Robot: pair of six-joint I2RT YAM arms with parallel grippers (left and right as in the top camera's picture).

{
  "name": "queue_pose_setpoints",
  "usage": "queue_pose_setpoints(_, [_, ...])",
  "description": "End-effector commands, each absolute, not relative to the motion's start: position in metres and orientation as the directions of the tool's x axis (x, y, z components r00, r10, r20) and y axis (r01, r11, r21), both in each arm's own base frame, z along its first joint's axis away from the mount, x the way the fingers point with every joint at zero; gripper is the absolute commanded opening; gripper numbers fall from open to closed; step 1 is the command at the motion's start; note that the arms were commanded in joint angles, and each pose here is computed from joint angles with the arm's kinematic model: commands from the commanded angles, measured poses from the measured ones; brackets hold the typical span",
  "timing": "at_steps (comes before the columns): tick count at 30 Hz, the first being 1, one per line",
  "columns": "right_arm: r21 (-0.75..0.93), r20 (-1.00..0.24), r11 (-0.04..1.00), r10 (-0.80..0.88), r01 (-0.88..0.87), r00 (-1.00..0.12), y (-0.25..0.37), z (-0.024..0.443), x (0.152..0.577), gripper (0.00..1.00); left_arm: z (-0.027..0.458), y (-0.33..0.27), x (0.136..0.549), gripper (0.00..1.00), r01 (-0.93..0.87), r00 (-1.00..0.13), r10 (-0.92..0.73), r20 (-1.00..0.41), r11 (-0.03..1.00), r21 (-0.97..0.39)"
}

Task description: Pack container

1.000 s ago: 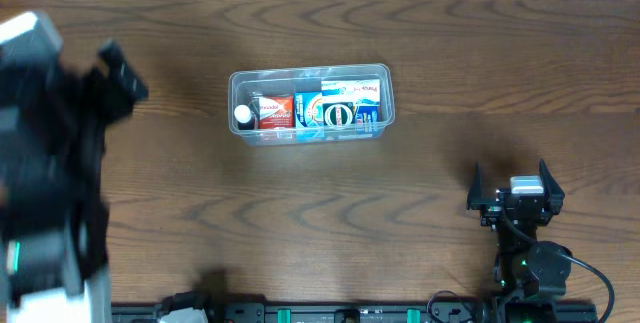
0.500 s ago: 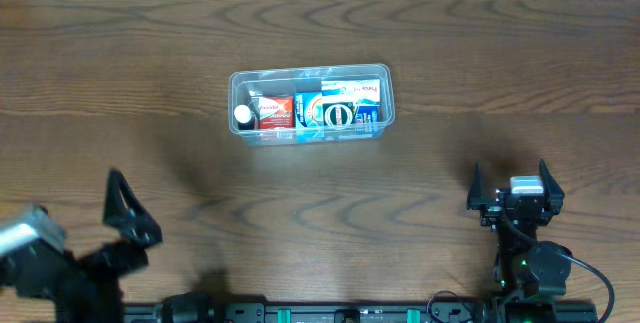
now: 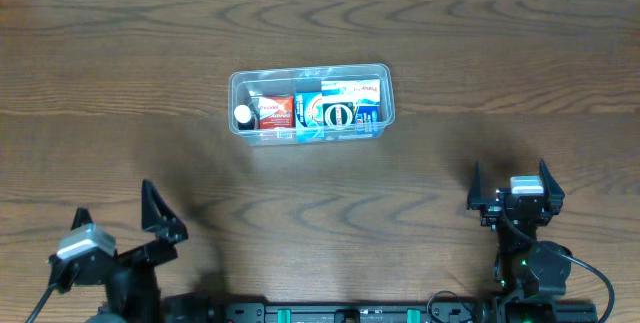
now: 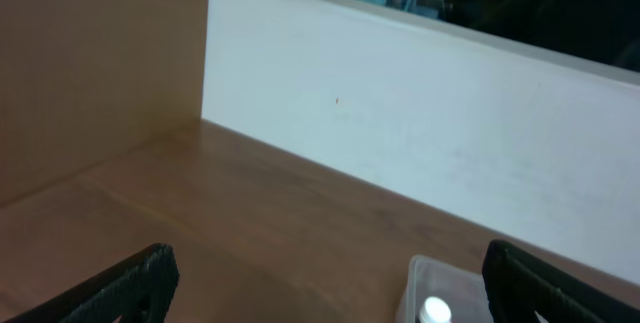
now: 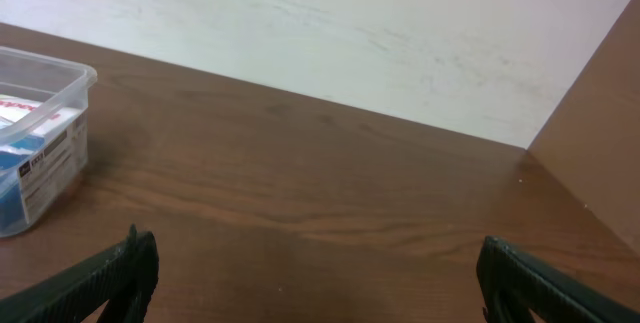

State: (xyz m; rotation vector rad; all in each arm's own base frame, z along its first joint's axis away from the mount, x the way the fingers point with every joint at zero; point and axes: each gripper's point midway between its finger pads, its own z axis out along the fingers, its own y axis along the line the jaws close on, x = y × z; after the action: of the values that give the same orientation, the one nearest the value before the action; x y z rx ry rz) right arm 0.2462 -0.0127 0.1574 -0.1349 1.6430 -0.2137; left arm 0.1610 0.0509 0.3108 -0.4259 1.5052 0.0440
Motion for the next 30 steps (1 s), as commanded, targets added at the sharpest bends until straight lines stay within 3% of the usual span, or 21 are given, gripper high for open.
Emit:
queue_pose_setpoints(1, [-0.232, -0.97, 0.972, -0.229, 0.025, -0.08, -0.009, 0.157, 0.246, 0.99, 0.297, 0.056, 0.175, 0.98, -0.298, 0.106, -0.22, -0.97, 0.923, -0.242])
queue_pose_setpoints(14, [-0.232, -0.97, 0.972, -0.229, 0.025, -0.08, -0.009, 0.157, 0.246, 0.99, 0.249, 0.049, 0.226, 0.98, -0.202, 0.21, -0.217, -0.953, 0.944, -0.259])
queue_pose_setpoints(19, [-0.232, -0.97, 0.972, -0.229, 0.025, -0.08, -0.009, 0.157, 0.246, 0.99, 0.229, 0.049, 0.234, 0.98, -0.181, 0.235, -0.287, -0.928, 0.926, -0.332])
queue_pose_setpoints(30, [-0.232, -0.97, 0.972, -0.229, 0.025, -0.08, -0.009, 0.157, 0.246, 0.99, 0.198, 0.047, 0.241, 0.98, -0.189, 0.166, -0.307, -0.937, 0.923, -0.336])
